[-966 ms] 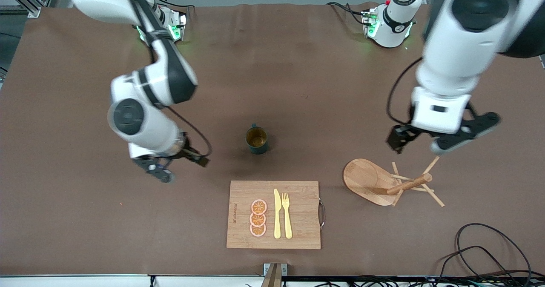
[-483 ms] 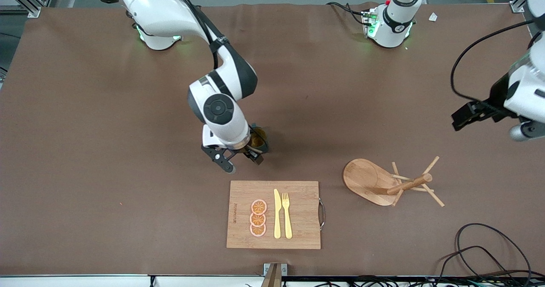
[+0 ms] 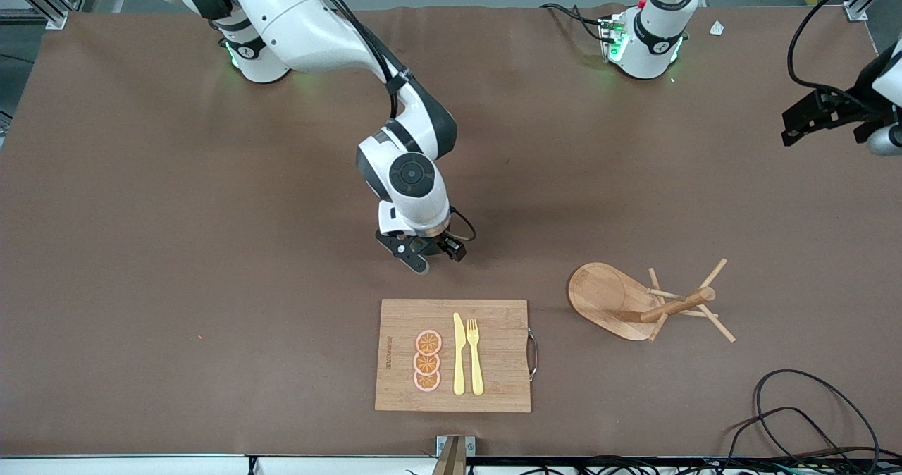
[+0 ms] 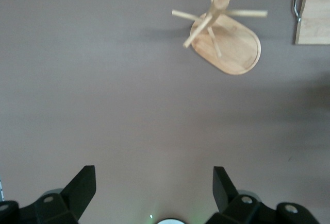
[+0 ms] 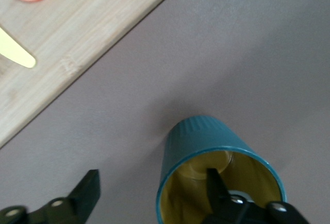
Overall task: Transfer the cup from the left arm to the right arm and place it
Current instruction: 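Close the right gripper on the teal mug's rim, then carry the teal mug with the right gripper away from the cutting board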
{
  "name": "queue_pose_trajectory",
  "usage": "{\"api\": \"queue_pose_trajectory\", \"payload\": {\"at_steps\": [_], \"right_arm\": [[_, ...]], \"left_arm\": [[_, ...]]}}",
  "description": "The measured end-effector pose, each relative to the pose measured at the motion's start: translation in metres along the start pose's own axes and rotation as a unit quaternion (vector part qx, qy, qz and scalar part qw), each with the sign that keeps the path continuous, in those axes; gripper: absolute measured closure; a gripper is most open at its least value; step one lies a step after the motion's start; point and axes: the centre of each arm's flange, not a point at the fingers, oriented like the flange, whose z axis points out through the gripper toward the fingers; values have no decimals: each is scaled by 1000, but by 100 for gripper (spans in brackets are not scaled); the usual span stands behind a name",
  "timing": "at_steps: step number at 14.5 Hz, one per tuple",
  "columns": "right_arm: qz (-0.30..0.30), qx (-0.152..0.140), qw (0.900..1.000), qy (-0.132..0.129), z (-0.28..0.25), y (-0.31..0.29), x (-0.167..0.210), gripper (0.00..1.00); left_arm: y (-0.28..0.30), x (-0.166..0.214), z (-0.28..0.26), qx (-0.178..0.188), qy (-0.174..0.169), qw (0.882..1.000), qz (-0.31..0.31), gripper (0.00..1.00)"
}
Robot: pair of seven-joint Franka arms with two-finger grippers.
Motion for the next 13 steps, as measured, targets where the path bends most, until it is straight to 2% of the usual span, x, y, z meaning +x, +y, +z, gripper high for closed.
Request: {"api": "queue_pose_trajectory", "payload": {"at_steps": [3,7,8,11,13], "right_arm": [[-19,0,1000,2,0,0,3,46],[-53,-12,999,4,-2,4,14,90],[-69,-21,997,2,-4,8,23,95],[-120,-42,992,-7,-27,24,75,95],[-149,-50,987,-16,-53,44,126,95]], "left_arm": [[2,-17,4,3,-7,1000,2,0],[3,-16,8,3,-2,1000,3,0],[3,-16,9,3,-1,1000,3,0],[3,-15,11,3,-2,1000,3,0],[3,-14,13,3,-3,1000,2,0]]}}
